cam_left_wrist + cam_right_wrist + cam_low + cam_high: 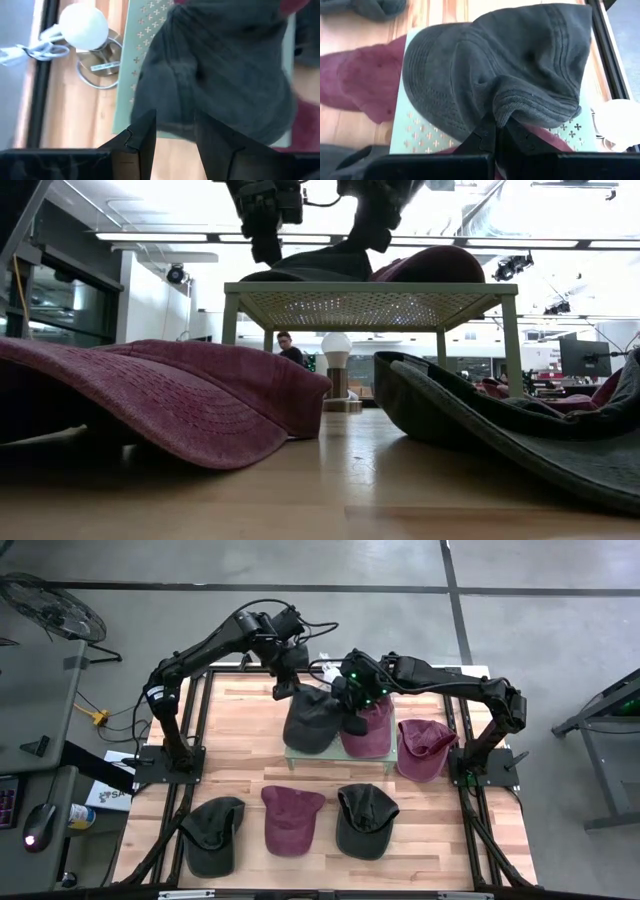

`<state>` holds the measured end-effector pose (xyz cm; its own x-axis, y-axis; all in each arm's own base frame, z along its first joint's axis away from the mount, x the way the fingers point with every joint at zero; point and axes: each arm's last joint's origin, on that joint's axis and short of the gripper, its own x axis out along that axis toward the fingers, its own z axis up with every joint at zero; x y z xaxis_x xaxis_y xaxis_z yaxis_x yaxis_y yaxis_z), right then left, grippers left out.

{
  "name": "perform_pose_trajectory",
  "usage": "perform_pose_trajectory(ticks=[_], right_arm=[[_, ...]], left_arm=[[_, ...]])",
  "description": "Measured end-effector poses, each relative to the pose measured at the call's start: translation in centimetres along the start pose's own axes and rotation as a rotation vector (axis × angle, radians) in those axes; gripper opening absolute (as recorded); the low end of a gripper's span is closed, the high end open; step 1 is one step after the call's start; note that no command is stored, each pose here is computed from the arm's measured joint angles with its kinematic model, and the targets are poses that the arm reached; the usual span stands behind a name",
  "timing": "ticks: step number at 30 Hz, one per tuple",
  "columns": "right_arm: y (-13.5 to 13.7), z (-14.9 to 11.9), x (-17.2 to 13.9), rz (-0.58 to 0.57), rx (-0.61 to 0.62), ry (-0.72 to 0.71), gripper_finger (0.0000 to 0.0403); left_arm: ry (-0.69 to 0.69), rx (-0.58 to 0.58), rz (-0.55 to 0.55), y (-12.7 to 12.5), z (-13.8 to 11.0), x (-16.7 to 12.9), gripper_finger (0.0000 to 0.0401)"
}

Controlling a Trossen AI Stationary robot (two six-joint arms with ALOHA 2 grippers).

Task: Pick & Place hat
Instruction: Adjust the black cap on the shelf

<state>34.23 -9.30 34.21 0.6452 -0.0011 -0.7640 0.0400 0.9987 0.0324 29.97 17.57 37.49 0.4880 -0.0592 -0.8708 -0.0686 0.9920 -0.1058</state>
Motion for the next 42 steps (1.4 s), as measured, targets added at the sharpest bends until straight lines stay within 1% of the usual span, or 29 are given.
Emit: perform_pose_trajectory(ticks=[4, 9, 18, 23, 33, 38, 42], right_arm=[[0.0, -0.2, 0.0, 0.004, -0.017, 0.018, 0.0], [0.0, -0.1, 0.0, 0.002, -0.016, 0.014, 0.0001], [0.0, -0.1, 0.0, -0.011, 0.028, 0.015, 0.0041], [0.0, -0.1, 0.0, -0.011, 0.061, 0.015, 0.0054], [-0.1, -0.2, 0.0, -0.031, 0.106, 0.018, 0.0059], [-0.1, -0.3, -0.6, -0.078, 0.109, 0.026, 0.0059], [-0.2, -0.3, -1.4, -0.143, 0.111, 0.021, 0.0056]], left_arm=[[0.022, 0.101, 0.05, 0.1, 0.0, 0.0, 0.0128], [-0.001, 0.16, 0.07, 0.3, 0.2, 0.0, 0.0128], [-0.019, 0.167, 0.079, 0.4, 0.4, 0.0, 0.0128], [-0.02, 0.165, 0.079, 0.3, 0.4, 0.0, 0.0128], [-0.019, 0.164, 0.079, 0.3, 0.4, 0.0, 0.0128], [-0.014, 0.161, 0.075, 0.3, 0.4, 0.0, 0.0128], [-0.011, 0.161, 0.074, 0.3, 0.3, 0.0, 0.0128]])
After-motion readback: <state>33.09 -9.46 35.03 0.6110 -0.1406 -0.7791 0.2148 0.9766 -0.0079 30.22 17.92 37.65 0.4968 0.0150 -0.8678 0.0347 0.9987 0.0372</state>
